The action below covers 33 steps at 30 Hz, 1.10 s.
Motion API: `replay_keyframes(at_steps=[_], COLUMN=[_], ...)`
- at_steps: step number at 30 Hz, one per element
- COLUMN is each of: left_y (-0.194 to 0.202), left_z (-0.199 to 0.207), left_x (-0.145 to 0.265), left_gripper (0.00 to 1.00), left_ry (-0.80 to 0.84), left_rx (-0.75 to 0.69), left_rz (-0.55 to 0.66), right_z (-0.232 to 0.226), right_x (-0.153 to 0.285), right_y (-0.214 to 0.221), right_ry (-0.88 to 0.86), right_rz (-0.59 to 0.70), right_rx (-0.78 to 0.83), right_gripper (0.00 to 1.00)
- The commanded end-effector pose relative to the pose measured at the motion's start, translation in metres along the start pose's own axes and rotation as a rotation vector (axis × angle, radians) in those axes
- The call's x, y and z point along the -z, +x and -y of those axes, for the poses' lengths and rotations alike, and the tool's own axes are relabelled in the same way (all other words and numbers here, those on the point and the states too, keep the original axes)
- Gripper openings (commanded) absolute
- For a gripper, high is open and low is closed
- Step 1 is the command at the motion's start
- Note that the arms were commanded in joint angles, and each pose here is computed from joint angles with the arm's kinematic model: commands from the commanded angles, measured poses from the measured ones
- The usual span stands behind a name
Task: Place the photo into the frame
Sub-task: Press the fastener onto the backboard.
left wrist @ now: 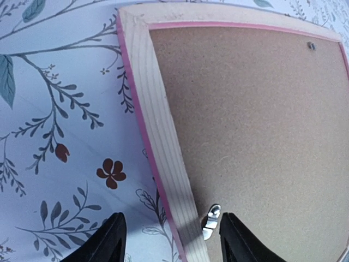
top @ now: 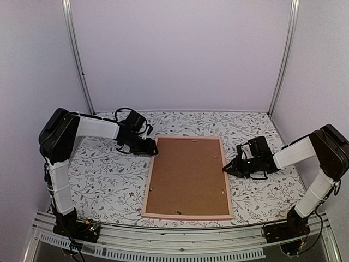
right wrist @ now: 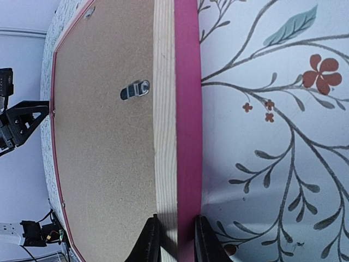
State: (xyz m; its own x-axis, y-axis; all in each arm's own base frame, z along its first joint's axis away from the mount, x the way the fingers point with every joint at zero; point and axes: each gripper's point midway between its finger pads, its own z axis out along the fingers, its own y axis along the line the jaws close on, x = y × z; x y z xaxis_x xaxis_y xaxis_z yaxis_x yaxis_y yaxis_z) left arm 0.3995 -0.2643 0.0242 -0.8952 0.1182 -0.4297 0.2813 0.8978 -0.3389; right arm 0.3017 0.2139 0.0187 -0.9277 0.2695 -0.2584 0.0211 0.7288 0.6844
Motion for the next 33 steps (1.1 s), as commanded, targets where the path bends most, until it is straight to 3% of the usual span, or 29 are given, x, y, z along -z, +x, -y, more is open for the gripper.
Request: replay_keyframes(at_steps=[1, 8, 17, 29, 33], left_y=[0.004, 0.006, 0.007, 0.02, 0.021], left_z=[-0.003, 0.004, 0.004, 0.002, 0.007], left_x=[-0.008, -0.013, -0.012, -0.008, -0.007], left_gripper=[0.62, 0.6, 0.45, 0.45, 0.52], left_ry=[-0.083, -0.14, -0.171, -0.164, -0.133], left_rx=[-0.088, -0.177, -0.212, -0.235, -0.249], left_rz=[-0.036, -0.057, -0.076, -0.109, -0.115], right_z=[0.025, 0.026, 0.027, 0.027, 0.027], right_x=[-0.009, -0.01, -0.011, -0.013, -0.013], right_y=[0.03, 0.031, 0.033, 0.033, 0.033], right_ry=[0.056, 0.052, 0.052, 0.048, 0.048], right_rz=[-0.096, -0.102, -0.105, -0.111, -0.111], right_rx=[-0.08, -0.081, -0.081, -0.081, -0.081], right_gripper=[0.0, 0.0, 0.0, 0.0, 0.0])
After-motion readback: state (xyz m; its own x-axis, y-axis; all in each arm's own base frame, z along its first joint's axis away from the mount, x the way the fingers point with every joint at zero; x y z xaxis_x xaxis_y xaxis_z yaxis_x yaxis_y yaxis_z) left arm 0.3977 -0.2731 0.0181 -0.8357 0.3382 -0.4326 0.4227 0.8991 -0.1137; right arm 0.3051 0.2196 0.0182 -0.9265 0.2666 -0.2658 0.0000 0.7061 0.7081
